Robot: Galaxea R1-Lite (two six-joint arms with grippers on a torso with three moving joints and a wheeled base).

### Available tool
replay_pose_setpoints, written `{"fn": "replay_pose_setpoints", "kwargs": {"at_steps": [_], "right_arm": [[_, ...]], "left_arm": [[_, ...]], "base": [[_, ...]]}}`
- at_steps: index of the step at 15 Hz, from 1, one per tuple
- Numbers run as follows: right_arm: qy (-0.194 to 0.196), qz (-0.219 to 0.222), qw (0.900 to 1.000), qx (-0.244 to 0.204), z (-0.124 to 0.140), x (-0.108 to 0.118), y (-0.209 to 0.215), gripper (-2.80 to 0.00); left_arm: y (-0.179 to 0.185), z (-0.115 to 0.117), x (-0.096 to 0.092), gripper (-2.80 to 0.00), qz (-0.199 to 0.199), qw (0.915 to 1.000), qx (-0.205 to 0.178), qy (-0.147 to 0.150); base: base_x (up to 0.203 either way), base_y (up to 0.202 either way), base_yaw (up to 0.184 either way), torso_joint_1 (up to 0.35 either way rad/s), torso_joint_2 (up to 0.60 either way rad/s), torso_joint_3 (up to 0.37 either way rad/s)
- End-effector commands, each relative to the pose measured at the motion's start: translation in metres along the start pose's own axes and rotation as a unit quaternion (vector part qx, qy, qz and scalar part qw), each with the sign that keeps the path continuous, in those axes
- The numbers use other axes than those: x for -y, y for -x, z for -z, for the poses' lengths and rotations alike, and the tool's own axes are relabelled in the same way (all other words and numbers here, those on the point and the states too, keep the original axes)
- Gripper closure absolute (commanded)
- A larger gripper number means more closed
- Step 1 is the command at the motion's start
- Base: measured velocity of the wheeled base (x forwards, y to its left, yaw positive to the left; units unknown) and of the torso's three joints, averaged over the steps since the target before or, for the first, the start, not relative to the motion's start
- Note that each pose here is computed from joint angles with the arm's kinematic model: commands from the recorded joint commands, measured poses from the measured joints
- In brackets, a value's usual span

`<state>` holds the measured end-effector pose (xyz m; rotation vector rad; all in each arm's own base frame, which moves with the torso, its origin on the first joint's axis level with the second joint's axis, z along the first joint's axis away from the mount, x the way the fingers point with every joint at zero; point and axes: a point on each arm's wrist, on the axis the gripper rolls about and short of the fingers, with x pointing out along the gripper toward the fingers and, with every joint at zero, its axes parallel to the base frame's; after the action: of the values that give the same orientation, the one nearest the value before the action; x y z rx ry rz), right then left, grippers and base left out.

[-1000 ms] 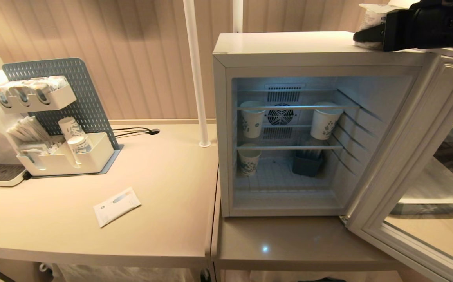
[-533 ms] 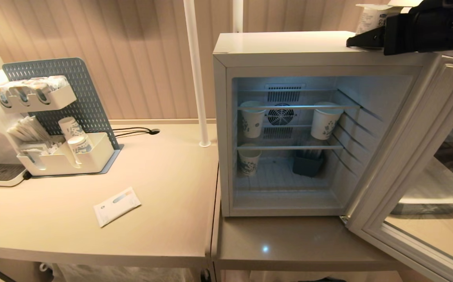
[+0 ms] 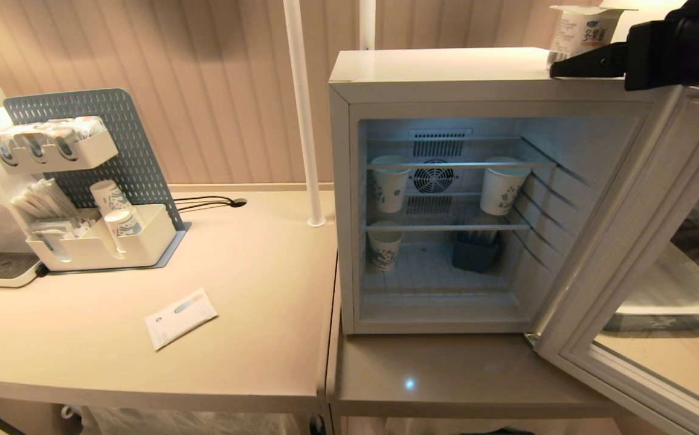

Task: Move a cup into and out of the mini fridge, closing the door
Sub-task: Place the yoghurt on the table

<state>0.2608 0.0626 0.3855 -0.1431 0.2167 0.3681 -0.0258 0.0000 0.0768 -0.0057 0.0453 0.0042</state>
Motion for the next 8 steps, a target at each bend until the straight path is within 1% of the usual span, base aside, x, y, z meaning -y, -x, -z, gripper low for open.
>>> {"fn": "replay_pose_setpoints", "kwargs": {"at_steps": [1, 6, 7, 8], "right_arm": [[0.003, 0.002, 1.0, 0.018, -0.004, -0.003, 0.023, -2.8], [0.008, 0.005, 0.999, 0.04, -0.005, -0.007, 0.059, -2.8], [0.009, 0.006, 0.999, 0.048, -0.005, -0.009, 0.07, 0.0], [0.012, 0.007, 0.998, 0.055, -0.004, -0.01, 0.081, 0.0]], "left_arm": [[0.0, 0.0, 0.0, 0.0, 0.0, 1.0, -0.001, 0.0], [0.0, 0.0, 0.0, 0.0, 0.0, 1.0, -0.001, 0.0], [0.0, 0.0, 0.0, 0.0, 0.0, 1.0, -0.001, 0.0], [0.0, 0.0, 0.0, 0.0, 0.0, 1.0, -0.001, 0.0]], "base": [[0.0, 0.0, 0.0, 0.0, 0.0, 0.0], [0.0, 0.0, 0.0, 0.0, 0.0, 0.0], [0.0, 0.0, 0.0, 0.0, 0.0, 0.0], [0.0, 0.0, 0.0, 0.0, 0.0, 0.0]]}}
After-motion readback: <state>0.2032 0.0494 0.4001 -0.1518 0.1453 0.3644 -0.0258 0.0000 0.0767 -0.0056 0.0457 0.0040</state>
